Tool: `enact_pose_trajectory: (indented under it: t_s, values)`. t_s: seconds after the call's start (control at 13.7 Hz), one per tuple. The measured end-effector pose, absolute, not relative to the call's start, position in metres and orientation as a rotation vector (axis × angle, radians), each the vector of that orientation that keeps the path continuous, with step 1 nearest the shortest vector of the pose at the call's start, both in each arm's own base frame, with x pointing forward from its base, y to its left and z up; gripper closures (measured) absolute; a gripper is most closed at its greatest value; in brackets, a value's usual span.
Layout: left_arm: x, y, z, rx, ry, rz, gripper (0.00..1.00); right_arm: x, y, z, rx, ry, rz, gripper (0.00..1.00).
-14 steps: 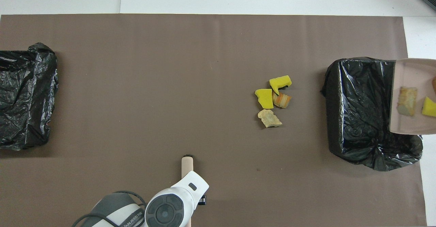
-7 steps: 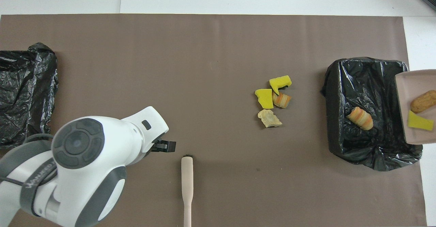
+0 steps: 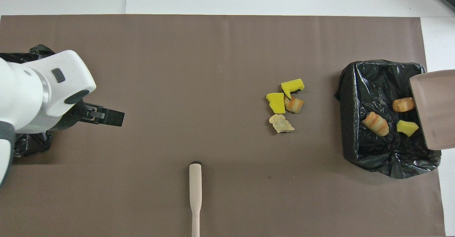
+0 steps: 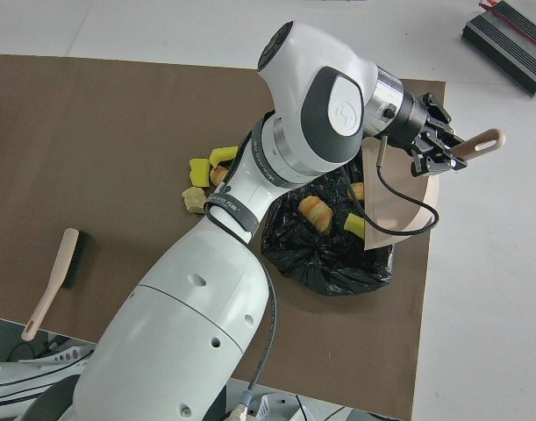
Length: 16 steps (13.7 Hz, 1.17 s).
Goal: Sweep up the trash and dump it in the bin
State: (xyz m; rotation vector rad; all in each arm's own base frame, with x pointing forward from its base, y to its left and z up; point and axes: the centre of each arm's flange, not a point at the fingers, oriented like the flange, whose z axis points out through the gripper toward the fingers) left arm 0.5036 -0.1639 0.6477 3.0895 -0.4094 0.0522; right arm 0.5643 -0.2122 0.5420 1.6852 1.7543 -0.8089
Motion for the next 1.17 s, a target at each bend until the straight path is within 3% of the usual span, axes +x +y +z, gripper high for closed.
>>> enact_pose_trajectory:
  t_s: [0.22, 0.44, 0.73, 1.03, 1.17]
  values:
    - [0.518, -0.149, 0.678, 3.077, -0.398, 0.034, 0.0, 0.553, -0.178, 0.587, 1.861, 1.598, -0.811, 0.67]
    - [0.524, -0.149, 0.686, 3.067, -0.408, 0.039, 0.0, 0.547, -0.092, 0.6, 2.158, 1.369, -0.671, 0.67]
    - [0.526, -0.133, 0.686, 3.08, -0.366, 0.023, 0.0, 0.543, 0.045, 0.57, 2.531, 1.007, -0.438, 0.67]
    - [0.534, -0.098, 0.686, 3.092, -0.263, 0.023, 0.0, 0.532, 0.186, 0.504, 2.811, 0.518, -0.41, 0.67]
    - [0.536, -0.087, 0.686, 3.095, -0.232, 0.023, 0.0, 0.537, 0.226, 0.48, 2.963, 0.236, -0.382, 0.67]
